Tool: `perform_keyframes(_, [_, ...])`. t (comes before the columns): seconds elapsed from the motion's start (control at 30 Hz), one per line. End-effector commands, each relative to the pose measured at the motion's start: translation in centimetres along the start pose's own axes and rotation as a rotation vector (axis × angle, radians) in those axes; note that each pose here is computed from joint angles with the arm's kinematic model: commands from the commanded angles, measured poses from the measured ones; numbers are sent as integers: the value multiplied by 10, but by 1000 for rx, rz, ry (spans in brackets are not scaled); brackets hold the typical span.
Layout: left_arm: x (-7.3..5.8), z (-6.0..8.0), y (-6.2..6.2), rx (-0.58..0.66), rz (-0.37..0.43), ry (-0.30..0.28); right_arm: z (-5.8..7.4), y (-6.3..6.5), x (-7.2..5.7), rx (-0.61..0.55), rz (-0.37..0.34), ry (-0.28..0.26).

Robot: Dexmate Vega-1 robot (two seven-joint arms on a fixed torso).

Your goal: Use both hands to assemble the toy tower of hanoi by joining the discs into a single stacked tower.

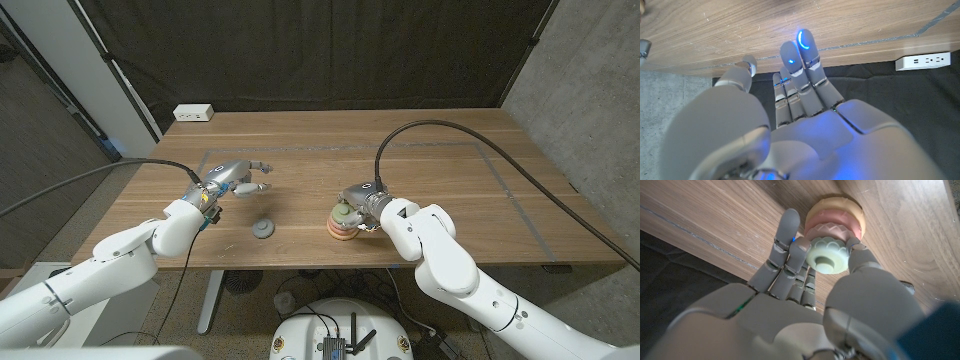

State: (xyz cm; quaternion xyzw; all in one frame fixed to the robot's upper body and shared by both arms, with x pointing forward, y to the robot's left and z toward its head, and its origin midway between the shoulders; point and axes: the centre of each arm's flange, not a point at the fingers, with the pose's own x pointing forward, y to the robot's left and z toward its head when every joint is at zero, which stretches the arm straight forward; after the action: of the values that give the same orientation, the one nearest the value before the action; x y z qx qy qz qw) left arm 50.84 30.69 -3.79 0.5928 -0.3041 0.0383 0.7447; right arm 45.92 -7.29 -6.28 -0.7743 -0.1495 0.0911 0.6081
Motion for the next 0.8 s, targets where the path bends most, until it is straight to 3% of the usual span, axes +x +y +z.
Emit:
perform_keyframes(0.03, [-5, -4, 1, -1, 3, 18, 3, -4, -1, -26, -3, 6])
perform_keyframes(0.4, [-6, -7, 0, -7, 3, 18, 1, -9, -10, -1, -46, 24])
perform_keyframes(0.8, [-4, -6, 6, -2, 12, 28, -13, -10, -24, 78, -106, 76])
